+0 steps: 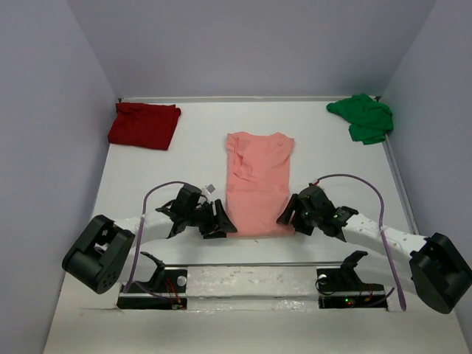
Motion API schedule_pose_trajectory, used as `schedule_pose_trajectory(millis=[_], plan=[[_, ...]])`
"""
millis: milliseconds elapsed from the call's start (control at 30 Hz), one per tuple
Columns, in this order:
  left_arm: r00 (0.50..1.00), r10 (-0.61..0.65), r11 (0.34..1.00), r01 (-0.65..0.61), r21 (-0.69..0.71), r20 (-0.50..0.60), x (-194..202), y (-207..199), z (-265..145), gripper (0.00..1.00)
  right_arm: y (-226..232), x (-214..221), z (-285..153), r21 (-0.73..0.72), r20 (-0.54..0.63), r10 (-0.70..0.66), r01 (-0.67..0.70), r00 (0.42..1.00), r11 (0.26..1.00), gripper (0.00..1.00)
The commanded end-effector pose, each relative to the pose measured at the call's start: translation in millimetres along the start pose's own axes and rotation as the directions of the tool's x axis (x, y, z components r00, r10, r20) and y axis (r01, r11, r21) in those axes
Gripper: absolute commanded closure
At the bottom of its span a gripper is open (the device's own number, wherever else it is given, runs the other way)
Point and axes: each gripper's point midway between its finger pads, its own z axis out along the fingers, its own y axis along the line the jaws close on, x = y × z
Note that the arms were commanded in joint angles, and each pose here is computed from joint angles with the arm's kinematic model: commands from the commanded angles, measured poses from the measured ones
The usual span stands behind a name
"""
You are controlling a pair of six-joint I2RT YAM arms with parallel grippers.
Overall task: Fold and stack the t-shirts
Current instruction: Grab one side of the 2/3 rectangular tshirt with both arms
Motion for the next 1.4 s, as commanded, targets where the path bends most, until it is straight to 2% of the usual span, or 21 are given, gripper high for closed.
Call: schedule_pose_trajectory(millis=[0, 300, 900, 1200, 1300, 1367], plan=[[0.999, -0.031, 0.997, 0.029, -0.077, -0.018, 12.2, 25.5, 1.2, 0.33, -14.4, 7.2, 4.6, 0.042, -0.008, -0.005, 0.005, 1.000, 0.999, 0.33], [0.999, -0.029, 0.997, 0.027, -0.071, -0.024, 10.5, 23.2, 2.8, 0.34, -14.9, 5.1, -3.7, 0.050, 0.001, 0.004, -0.004, 1.000, 0.999, 0.30], [0.999, -0.028, 0.996, 0.025, -0.086, -0.036, 12.8, 28.7, 4.1, 0.37, -27.5, 13.2, -16.7, 0.058, -0.001, 0.059, -0.058, 0.998, 0.997, 0.31], [0.999, -0.030, 0.996, 0.026, -0.090, -0.038, 15.9, 32.0, 3.8, 0.38, -24.6, 18.7, -8.7, 0.055, -0.033, 0.035, -0.033, 0.999, 0.998, 0.43], [0.999, -0.031, 0.995, 0.027, -0.091, -0.039, 17.0, 33.5, 4.0, 0.38, -23.1, 18.8, -7.2, 0.052, -0.036, 0.035, -0.034, 0.999, 0.998, 0.52], [0.999, -0.035, 0.995, 0.031, -0.094, -0.039, 17.4, 34.9, 4.3, 0.39, -23.6, 19.5, -6.5, 0.054, -0.039, 0.039, -0.036, 0.999, 0.998, 0.67]])
